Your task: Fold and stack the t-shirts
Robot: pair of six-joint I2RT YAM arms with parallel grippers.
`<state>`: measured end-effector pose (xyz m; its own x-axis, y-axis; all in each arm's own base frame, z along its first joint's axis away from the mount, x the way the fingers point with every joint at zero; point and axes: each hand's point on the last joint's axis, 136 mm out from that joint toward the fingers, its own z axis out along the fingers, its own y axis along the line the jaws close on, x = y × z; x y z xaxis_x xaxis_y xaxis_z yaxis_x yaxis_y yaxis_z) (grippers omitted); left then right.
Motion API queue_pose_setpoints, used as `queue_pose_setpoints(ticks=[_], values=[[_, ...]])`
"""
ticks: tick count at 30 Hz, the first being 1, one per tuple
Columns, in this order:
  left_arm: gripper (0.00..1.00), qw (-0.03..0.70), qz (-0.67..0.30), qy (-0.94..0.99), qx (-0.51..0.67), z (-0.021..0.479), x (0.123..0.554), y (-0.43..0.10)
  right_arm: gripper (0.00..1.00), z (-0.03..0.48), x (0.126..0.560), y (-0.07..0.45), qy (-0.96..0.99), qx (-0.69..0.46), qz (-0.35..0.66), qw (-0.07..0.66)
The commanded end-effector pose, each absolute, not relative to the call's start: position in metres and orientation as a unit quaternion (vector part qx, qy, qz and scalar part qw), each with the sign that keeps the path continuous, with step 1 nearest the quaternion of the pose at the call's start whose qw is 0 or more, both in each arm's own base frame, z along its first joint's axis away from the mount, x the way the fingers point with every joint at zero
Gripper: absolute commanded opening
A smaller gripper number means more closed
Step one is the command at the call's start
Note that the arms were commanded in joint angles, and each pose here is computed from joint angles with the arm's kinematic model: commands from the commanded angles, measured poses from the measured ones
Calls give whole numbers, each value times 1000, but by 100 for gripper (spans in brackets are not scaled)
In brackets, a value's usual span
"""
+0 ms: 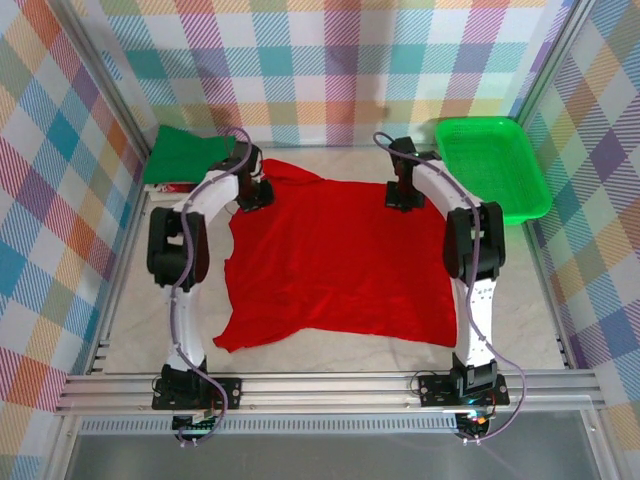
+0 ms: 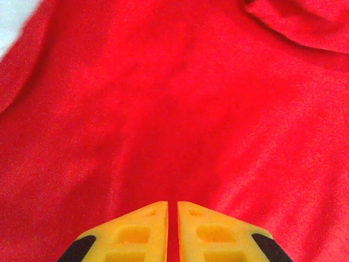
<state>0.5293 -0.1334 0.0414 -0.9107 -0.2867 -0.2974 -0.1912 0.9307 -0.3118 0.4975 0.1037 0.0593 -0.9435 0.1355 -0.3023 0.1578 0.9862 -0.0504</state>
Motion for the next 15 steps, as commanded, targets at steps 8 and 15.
queue_pose_setpoints(ticks=[8, 15], values=[[7, 163, -91, 960, -210, 0, 556, -113, 0, 2, 530, 115, 990, 87, -50, 102], [4, 170, -77, 940, -285, -16, 565, -81, 0, -13, 578, 159, 983, 88, 90, 136]])
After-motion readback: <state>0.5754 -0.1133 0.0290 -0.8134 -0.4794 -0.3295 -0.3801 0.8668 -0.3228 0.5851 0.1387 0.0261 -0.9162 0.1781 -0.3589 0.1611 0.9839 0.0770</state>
